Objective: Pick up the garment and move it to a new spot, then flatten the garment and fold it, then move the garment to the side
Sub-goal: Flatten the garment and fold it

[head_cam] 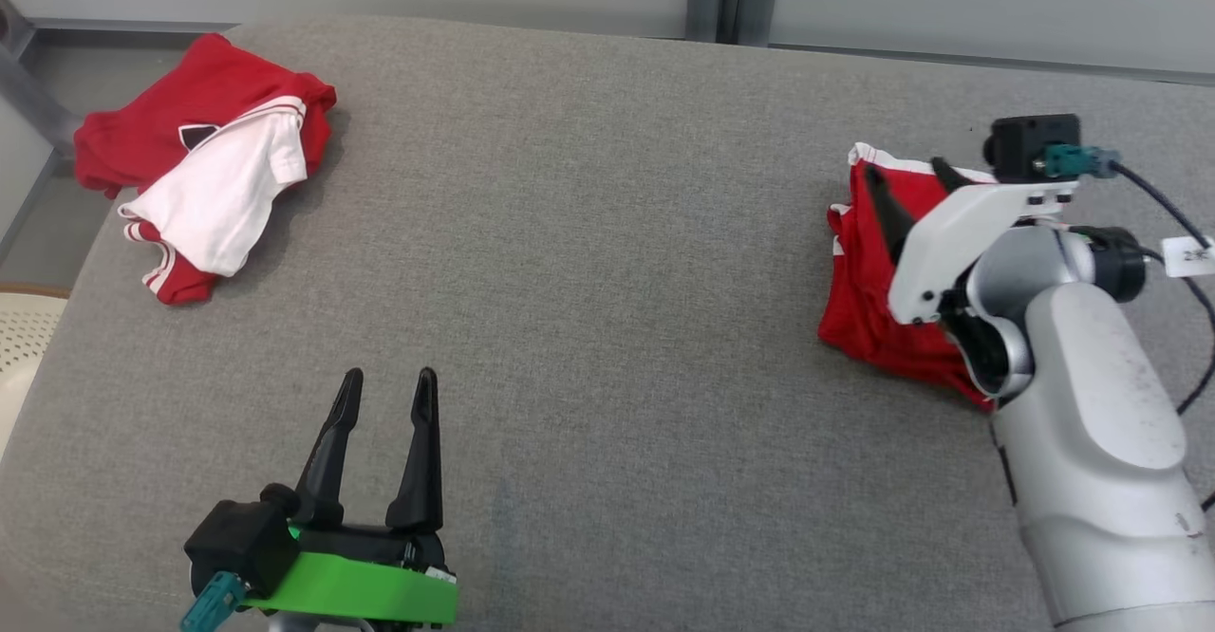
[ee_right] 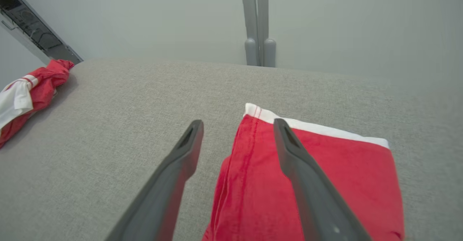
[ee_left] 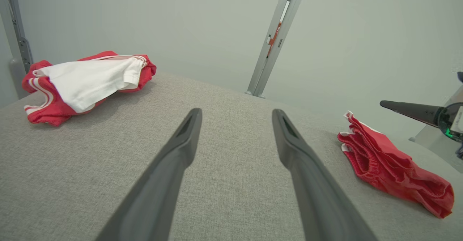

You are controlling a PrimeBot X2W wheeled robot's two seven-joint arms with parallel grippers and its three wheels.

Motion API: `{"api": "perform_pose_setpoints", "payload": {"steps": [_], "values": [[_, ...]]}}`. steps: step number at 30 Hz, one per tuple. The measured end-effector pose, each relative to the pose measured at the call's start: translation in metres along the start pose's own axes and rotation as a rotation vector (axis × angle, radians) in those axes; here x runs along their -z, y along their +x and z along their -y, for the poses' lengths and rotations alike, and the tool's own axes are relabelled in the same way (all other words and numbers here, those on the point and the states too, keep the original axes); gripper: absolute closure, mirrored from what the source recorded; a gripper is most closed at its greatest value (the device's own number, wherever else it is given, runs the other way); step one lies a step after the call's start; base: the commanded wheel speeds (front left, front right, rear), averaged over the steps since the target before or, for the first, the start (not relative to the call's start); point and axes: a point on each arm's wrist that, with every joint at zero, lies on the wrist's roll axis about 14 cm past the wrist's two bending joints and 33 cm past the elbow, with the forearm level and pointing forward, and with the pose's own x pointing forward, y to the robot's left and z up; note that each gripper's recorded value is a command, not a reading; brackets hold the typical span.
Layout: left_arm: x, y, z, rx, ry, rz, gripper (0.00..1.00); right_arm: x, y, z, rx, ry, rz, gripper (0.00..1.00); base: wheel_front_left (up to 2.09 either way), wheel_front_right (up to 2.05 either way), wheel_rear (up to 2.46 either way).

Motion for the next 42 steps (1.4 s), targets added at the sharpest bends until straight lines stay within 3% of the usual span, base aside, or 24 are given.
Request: {"api": "perform_pose_setpoints", "payload": {"steps": [4, 5, 6, 7, 11, 20, 25, 29, 30, 31, 32, 33, 37, 42], "values": [[0.000, 0.002, 0.007, 0.022, -0.006, 0.002, 0.00, 0.004, -0.021, 0.053, 0.137, -0.064, 0.022, 0.00, 0.00, 0.00, 0.00], [0.000, 0.002, 0.008, 0.027, -0.008, 0.003, 0.00, 0.014, -0.028, 0.065, 0.172, -0.093, 0.005, 0.20, 0.00, 0.00, 0.00], [0.000, 0.002, 0.010, 0.031, -0.009, 0.002, 0.00, 0.023, -0.034, 0.074, 0.198, -0.117, -0.010, 0.68, 0.00, 0.00, 0.00], [0.000, 0.002, 0.011, 0.034, -0.010, 0.001, 0.00, 0.031, -0.038, 0.078, 0.210, -0.134, -0.017, 1.00, 0.00, 0.00, 0.00], [0.002, 0.004, 0.014, 0.043, -0.012, -0.004, 0.00, 0.065, -0.044, 0.067, 0.188, -0.182, -0.042, 1.00, 0.00, 0.00, 0.00], [0.006, 0.007, 0.017, 0.054, -0.013, -0.014, 0.00, 0.098, -0.028, 0.005, 0.004, -0.267, -0.020, 1.00, 0.00, 0.00, 0.00], [0.004, 0.004, 0.015, 0.047, -0.009, -0.010, 0.00, 0.111, -0.023, -0.048, -0.150, -0.126, -0.016, 1.00, 0.00, 0.00, 0.00], [-0.003, 0.002, 0.013, 0.042, -0.011, 0.011, 0.00, 0.097, -0.028, -0.076, -0.214, 0.039, 0.042, 1.00, 0.00, 0.00, 0.00], [-0.004, 0.001, 0.014, 0.043, -0.012, 0.016, 0.00, 0.090, -0.030, -0.080, -0.223, 0.064, 0.067, 0.89, 0.00, 0.00, 0.00], [-0.005, 0.000, 0.014, 0.044, -0.013, 0.018, 0.00, 0.085, -0.033, -0.082, -0.227, 0.080, 0.088, 0.56, 0.00, 0.00, 0.00], [-0.006, 0.000, 0.014, 0.043, -0.015, 0.021, 0.00, 0.080, -0.036, -0.082, -0.224, 0.104, 0.115, 0.13, 0.00, 0.00, 0.00], [-0.007, 0.000, 0.014, 0.043, -0.019, 0.025, 0.00, 0.074, -0.039, -0.079, -0.214, 0.125, 0.141, 0.00, 0.00, 0.00, 0.00], [-0.006, 0.000, 0.019, 0.062, -0.026, 0.026, 0.00, 0.055, -0.058, -0.058, -0.148, 0.173, 0.242, 0.00, 0.00, 0.00, 0.00], [-0.010, 0.002, 0.026, 0.091, -0.017, 0.037, 0.00, 0.026, -0.097, -0.016, -0.018, 0.127, 0.396, 0.00, 0.00, 0.00, 0.00]]}}
